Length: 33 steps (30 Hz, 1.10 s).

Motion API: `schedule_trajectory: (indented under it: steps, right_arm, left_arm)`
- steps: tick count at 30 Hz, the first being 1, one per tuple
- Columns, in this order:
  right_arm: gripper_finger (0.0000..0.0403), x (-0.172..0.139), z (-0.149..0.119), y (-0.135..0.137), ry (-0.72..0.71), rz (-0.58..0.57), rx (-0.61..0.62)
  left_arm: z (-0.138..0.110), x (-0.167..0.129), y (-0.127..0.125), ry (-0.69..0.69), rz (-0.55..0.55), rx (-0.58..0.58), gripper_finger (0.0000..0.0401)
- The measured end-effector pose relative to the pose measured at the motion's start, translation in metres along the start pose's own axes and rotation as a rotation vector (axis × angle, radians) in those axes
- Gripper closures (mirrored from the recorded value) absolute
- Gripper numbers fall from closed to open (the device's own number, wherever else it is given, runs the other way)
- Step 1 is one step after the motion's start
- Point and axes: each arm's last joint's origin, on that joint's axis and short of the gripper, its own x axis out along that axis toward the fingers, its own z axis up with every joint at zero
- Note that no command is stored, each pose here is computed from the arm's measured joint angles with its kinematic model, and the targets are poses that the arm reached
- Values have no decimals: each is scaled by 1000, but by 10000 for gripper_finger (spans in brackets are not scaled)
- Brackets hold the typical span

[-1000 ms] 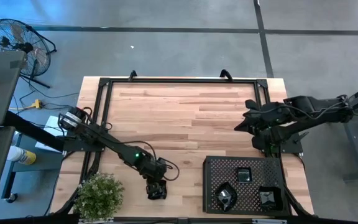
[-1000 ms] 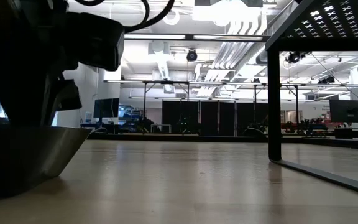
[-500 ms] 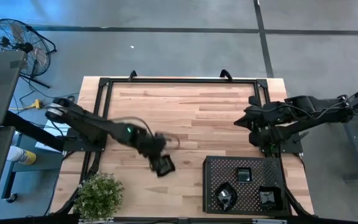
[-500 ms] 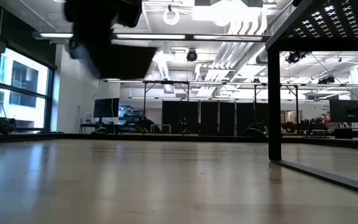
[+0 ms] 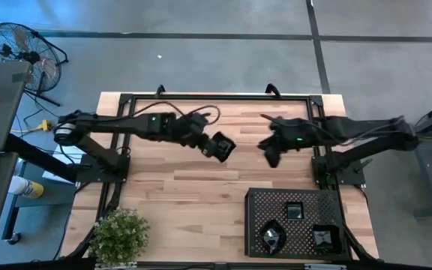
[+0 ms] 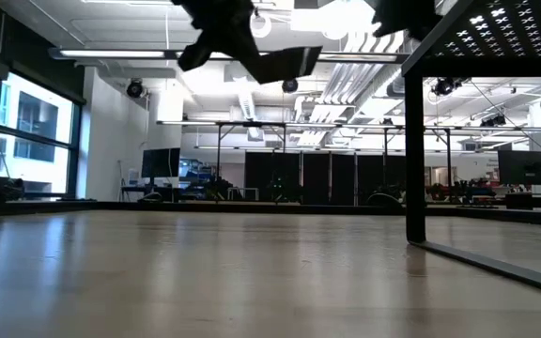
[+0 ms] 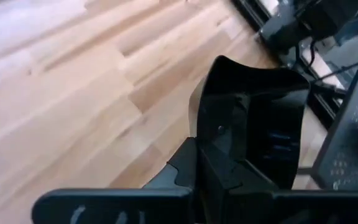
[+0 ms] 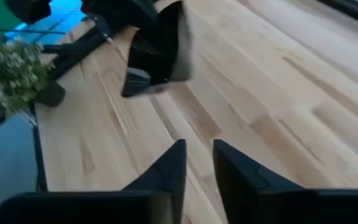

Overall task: Pick & Place Mini shaped plates
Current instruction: Stack the black distorted square plate on top of the black distorted square plate on the shelf

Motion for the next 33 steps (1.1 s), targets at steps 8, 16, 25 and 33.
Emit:
schedule_trajectory:
  steps: [8, 16, 25, 33]
  right_arm:
    - [271, 42, 22, 10, -102, 87, 13]
    - [293, 73, 29, -1, -91, 26, -27]
    - [386, 80, 31, -4, -75, 36, -24]
    - [399, 57, 37, -12, -105, 41, 20]
  left_arm:
    - [13, 8, -7, -16, -1, 44, 401]
    - [14, 8, -7, -27, -5, 81, 401]
    - [14, 8, -8, -27, -5, 102, 398]
    - [20, 0, -11, -96, -37, 120, 338]
